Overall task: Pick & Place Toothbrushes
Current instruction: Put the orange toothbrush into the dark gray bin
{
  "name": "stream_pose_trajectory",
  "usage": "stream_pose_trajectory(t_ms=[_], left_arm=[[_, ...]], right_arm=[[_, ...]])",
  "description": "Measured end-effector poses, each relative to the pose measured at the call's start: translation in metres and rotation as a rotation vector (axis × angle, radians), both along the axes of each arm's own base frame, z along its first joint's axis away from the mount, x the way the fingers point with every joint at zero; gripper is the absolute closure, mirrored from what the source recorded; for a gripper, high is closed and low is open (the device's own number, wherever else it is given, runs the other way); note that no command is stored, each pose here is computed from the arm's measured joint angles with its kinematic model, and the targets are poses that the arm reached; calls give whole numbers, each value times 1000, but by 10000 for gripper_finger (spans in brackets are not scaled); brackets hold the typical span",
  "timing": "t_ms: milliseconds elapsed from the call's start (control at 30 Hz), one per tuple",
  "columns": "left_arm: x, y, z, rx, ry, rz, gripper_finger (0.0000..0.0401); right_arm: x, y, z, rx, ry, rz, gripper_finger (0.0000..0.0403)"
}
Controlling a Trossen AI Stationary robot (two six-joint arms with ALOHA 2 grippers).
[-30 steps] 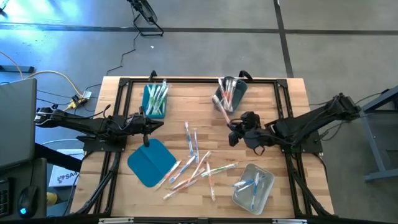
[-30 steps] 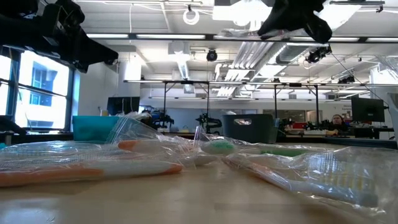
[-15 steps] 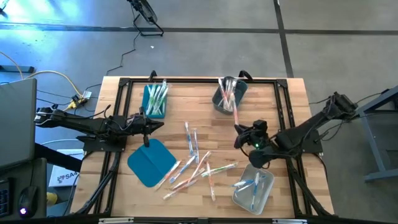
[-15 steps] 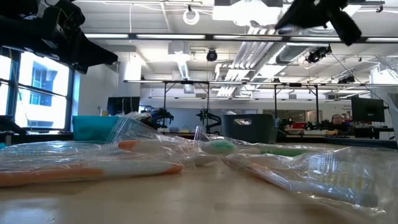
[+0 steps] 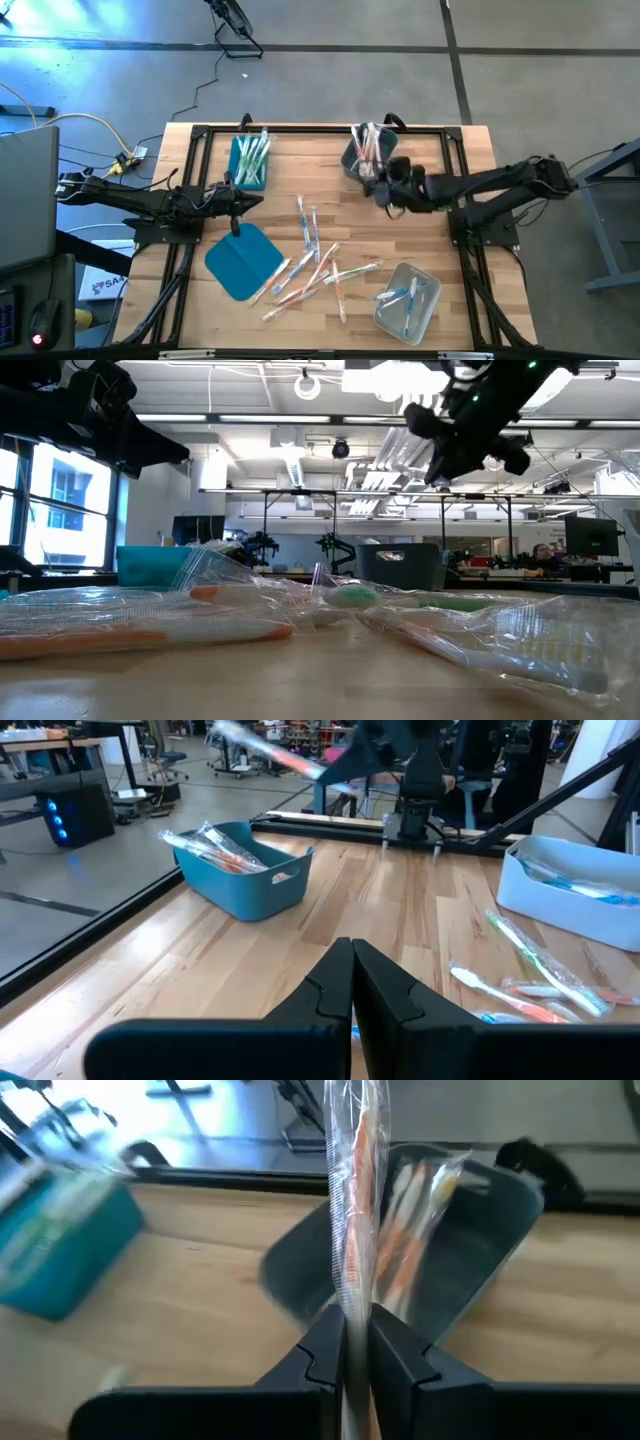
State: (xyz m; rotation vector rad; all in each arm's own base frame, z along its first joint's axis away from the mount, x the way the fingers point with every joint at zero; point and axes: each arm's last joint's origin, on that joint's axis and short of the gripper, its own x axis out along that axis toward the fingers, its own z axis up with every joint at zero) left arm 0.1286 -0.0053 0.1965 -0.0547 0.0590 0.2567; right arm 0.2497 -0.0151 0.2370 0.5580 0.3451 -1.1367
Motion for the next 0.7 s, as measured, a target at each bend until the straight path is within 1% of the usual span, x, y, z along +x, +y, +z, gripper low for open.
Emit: stream_pose_trajectory(t_ms=[167,267,400,467,567,700], left_arm=[[0,0,0,0,0,0,401],[0,0,0,0,0,0,401],[0,0,0,0,0,0,401],[0,0,0,0,0,0,401],[0,0,-1,1,7,0,401],[0,0,-2,4,26,0,401]], right_arm=[[6,-40,1,55,47,73,382],[8,-62,-3,59,65,64,382],[11,-87,-14,120,70,68,382],[14,-95,-23,123,75,49,382],[21,-101,-35,99,18,63,382],[17,-106,-54,116,-22,25,382]])
